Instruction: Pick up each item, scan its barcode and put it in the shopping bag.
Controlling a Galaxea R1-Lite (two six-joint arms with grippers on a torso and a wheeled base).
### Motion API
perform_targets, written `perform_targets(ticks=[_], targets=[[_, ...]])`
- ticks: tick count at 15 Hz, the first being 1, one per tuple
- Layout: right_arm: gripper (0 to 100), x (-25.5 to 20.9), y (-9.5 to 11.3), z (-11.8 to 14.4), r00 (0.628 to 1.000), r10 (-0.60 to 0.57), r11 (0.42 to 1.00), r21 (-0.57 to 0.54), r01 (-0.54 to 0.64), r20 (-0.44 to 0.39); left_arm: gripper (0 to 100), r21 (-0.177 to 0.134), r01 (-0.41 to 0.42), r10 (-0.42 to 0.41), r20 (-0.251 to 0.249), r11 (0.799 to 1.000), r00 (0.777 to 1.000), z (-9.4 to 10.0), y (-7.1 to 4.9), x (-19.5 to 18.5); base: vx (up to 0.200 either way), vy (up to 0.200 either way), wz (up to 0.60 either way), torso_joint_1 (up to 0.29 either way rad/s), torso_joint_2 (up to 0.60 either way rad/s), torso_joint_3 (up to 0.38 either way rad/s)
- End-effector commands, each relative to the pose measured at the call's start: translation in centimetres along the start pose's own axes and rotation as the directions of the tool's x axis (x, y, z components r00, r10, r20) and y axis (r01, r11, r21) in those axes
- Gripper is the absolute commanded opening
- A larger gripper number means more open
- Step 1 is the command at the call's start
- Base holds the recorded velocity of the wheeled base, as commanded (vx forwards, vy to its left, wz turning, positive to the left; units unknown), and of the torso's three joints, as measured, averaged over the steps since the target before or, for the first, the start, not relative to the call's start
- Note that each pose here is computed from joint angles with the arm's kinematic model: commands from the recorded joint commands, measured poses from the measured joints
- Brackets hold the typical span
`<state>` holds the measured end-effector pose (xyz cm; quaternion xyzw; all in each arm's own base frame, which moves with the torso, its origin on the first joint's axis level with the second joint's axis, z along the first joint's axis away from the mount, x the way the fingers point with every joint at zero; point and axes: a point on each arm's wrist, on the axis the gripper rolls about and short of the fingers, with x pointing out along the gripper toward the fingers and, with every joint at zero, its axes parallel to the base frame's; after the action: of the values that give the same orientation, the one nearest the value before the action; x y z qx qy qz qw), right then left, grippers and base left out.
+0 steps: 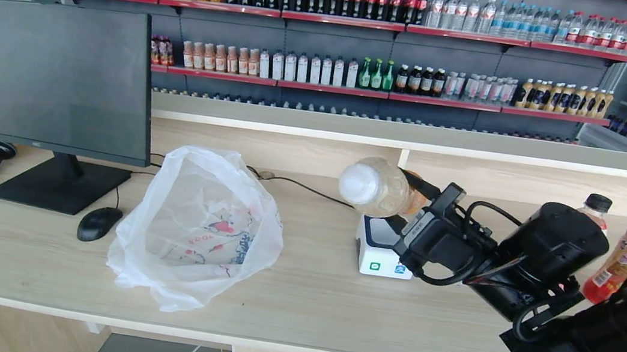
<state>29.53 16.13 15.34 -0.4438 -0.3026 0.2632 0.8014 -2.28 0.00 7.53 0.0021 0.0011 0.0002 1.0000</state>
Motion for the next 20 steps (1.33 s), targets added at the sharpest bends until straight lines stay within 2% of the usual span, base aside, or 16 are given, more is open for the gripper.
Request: perform_targets(ticks=[1,3,5,10,13,16,20], targets=[[0,0.0,0.6,-1.2,1.0,0.027,0.999,-0.032,-0.027,-0.009,100,0.0,-0.001,0.001,0.001,1.0,1.0,0.0,0.0,0.0,0.0,0.0,0.0,0.0,0.0,0.0],[0,-0.5,0.0,-2.3,0.999,0.029,0.996,-0.081,-0.031,-0.017,100,0.0,0.0,0.0,0.001,1.0,1.0,0.0,0.0,0.0,0.0,0.0,0.0,0.0,0.0,0.0],[0,-0.7,0.2,-2.4,0.999,0.047,0.994,-0.094,-0.048,-0.01,100,0.0,0.0,0.0,0.001,1.0,1.0,0.0,0.0,0.0,0.0,0.0,0.0,0.0,0.0,0.0],[0,-0.4,2.2,-3.8,0.985,0.156,0.969,-0.203,-0.139,0.072,100,0.0,-0.001,0.001,0.001,1.0,1.0,0.0,0.0,0.0,0.0,0.0,0.0,0.0,0.0,0.0],[0,-0.4,3.0,-4.7,0.978,0.192,0.96,-0.225,-0.169,0.084,100,0.0,0.0,0.0,0.001,1.0,1.0,0.0,0.0,0.0,0.0,0.0,0.0,0.0,0.0,0.0],[0,-0.8,2.8,-5.9,0.975,0.206,0.952,-0.247,-0.18,0.087,100,0.0,-0.001,0.001,0.001,1.0,1.0,0.0,0.0,0.0,0.0,0.0,0.0,0.0,0.0,0.0],[0,-0.7,2.9,-6.0,0.972,0.213,0.95,-0.255,-0.181,0.102,100,0.0,0.0,0.0,0.001,1.0,1.0,0.0,0.0,0.0,0.0,0.0,0.0,0.0,0.0,0.0]])
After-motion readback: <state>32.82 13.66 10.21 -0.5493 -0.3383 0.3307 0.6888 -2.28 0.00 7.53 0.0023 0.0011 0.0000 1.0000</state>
